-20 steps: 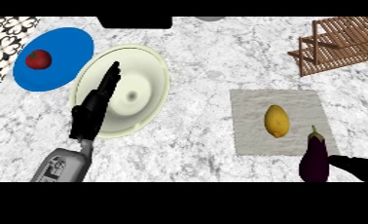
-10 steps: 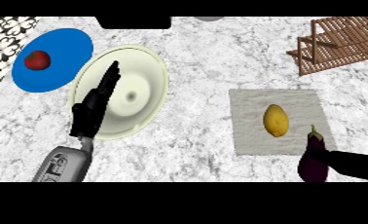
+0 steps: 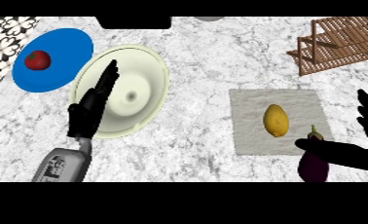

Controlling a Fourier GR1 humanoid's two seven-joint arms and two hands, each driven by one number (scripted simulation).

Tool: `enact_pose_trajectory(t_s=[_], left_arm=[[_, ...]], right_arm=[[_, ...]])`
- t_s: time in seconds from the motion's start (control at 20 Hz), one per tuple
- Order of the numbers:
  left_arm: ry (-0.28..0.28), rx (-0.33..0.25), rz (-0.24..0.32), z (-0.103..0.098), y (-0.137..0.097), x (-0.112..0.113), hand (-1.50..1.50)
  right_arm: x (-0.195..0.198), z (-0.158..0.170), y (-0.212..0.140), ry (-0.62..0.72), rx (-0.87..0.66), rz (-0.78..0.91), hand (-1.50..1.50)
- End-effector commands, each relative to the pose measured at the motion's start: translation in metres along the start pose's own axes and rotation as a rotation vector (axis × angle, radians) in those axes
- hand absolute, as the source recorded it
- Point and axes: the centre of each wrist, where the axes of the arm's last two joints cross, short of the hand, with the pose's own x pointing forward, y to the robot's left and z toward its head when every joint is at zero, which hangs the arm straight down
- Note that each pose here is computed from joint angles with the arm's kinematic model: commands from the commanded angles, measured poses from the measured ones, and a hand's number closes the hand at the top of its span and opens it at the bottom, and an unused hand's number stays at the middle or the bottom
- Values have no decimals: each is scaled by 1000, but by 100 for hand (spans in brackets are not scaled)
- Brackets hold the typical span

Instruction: Pick the lemon from the placemat and place it in the tiered shelf

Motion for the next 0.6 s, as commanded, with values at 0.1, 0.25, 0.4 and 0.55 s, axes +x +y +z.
enact_pose_trajectory(t_s=[0.1,0.25,0.4,0.55], left_arm=[[0,2,3,-10,11,0,0],[7,-2,14,6,-19,9,0],[19,-8,3,-5,14,-12,0],[5,-13,5,-10,-1,-4,0]], right_arm=[[13,-1,27,87,22,-3,-150],[3,-15,17,88,9,18,-150],[-10,-18,19,88,21,6,-150],[3,-11,37,104,29,41,-150]])
